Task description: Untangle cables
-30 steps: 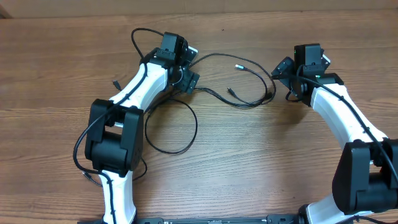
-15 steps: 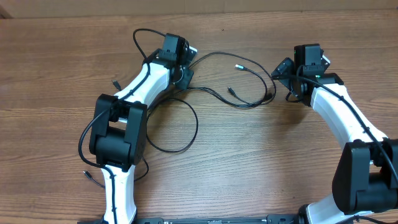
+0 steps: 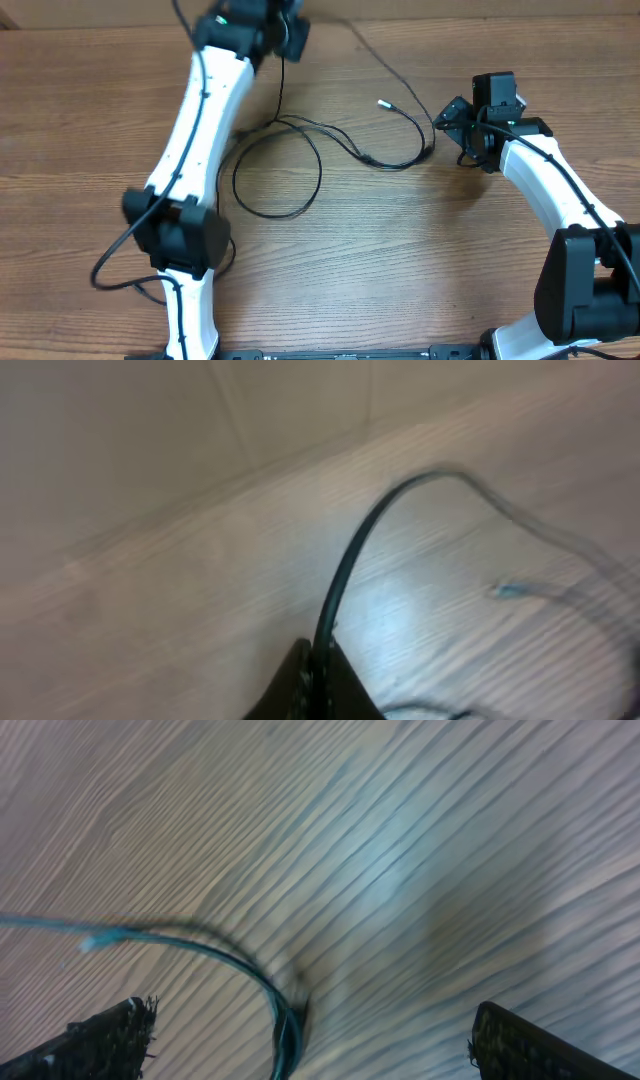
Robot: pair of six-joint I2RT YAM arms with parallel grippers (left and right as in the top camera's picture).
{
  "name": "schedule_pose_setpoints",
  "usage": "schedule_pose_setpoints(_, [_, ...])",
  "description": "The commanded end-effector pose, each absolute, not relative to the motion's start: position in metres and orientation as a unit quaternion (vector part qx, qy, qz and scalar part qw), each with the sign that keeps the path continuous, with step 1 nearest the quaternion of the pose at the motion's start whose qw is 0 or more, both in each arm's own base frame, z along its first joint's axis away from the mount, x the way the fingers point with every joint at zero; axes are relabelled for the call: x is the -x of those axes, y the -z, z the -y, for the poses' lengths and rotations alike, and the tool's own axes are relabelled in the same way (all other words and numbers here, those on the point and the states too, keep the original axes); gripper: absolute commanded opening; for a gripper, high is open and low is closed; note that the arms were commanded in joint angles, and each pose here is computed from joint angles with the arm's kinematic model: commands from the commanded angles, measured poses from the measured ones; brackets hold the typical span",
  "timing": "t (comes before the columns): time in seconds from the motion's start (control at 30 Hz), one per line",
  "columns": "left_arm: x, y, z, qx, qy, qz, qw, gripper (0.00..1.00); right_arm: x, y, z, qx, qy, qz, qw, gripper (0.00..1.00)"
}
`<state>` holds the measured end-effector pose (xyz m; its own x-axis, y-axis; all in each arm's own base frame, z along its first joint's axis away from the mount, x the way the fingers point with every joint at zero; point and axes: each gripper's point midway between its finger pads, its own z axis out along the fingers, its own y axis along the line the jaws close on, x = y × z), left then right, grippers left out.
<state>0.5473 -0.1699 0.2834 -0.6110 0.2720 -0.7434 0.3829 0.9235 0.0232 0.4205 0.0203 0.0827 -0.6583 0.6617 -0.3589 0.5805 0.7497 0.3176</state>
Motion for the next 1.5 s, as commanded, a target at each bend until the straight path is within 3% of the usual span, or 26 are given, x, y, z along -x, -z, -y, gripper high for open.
schedule_pose_setpoints(0.0, [-0.523,-0.391,0.171,-0.154,0.125,-0.850,0.488,0.04,-0.415,-0.096,-0.068,-0.303,-0.213,-0.910,0.185,1.00])
schedule_pose_setpoints(0.2, [-0.498,-0.485,0.155,-0.129,0.135,-0.790,0.584,0.04,-0.403,-0.116,-0.120,-0.250,-0.347,-0.895,0.123,1.00])
schedule_pose_setpoints(0.4, [-0.466,-0.569,0.081,-0.045,0.130,-0.728,0.671,0.04,-0.394,-0.113,-0.131,-0.199,-0.340,-0.911,0.121,1.00])
schedule_pose_setpoints(0.53, [-0.432,-0.602,0.059,-0.070,0.209,-0.696,0.683,0.04,-0.396,-0.111,-0.133,-0.191,-0.329,-0.915,0.132,1.00])
schedule_pose_setpoints(0.73, [-0.398,-0.612,0.078,-0.151,0.282,-0.678,0.662,0.04,-0.408,-0.137,-0.170,-0.128,-0.393,-0.895,0.165,1.00])
schedule_pose_setpoints(0.9, [-0.394,-0.617,0.073,-0.150,0.260,-0.674,0.675,0.04,-0.412,-0.155,-0.204,-0.071,-0.423,-0.881,0.198,1.00])
schedule_pose_setpoints(1.3, [-0.425,-0.564,-0.069,0.071,0.007,-0.755,0.651,0.04,-0.393,-0.127,-0.226,-0.069,-0.332,-0.920,0.197,1.00])
schedule_pose_setpoints(1.47, [-0.442,-0.552,-0.125,0.117,-0.038,-0.751,0.649,0.04,-0.392,-0.125,-0.228,-0.068,-0.321,-0.923,0.200,1.00])
